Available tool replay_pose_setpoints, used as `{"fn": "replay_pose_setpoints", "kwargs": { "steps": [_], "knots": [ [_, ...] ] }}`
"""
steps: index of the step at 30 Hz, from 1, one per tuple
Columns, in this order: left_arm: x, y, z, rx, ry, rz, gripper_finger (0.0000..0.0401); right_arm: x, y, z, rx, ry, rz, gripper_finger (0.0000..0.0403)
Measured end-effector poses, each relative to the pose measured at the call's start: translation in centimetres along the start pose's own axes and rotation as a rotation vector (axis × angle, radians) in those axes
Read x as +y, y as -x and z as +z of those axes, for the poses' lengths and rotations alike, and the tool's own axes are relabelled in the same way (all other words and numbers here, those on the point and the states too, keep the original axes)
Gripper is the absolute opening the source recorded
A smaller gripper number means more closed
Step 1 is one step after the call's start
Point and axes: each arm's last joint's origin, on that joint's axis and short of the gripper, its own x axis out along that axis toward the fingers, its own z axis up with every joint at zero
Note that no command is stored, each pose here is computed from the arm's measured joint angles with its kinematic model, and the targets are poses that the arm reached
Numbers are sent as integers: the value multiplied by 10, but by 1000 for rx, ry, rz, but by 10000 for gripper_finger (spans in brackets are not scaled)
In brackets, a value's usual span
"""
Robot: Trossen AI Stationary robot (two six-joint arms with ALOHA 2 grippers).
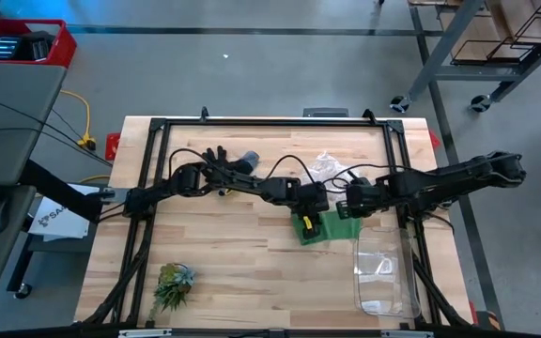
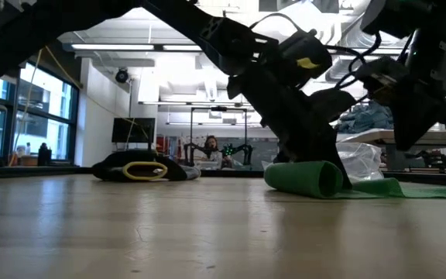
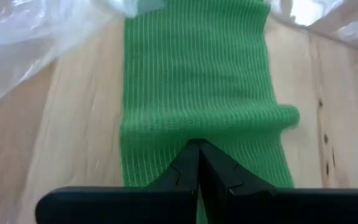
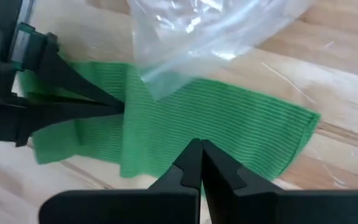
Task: Roll bandage
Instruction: Roll the green bandage
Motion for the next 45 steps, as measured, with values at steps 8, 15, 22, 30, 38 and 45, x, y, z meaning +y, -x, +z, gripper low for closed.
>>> {"fn": "replay_pose_setpoints", "kwargs": {
  "steps": [8, 15, 22, 30, 38, 45],
  "knots": [
    [-6, -1, -5, 42, -10, 3, 0, -1, 9, 1, -34, -19, 49, 0],
    [-15, 0, -15, 142, -65, 4, 0, -1, 9, 1, -33, -19, 51, 0],
    [-17, 1, -20, 194, -73, 5, 0, 0, 9, -4, -22, -46, 55, 0],
    [-20, 2, -29, 279, -122, 6, 0, 2, 10, -22, 4, -69, 68, 0],
    [-28, 3, -34, 320, -160, 4, 0, 4, 12, -35, -16, -128, 95, 0],
    [-27, 4, -42, 361, -151, -11, 0, 7, 11, -39, -19, -149, 119, 0]
  ]
}}
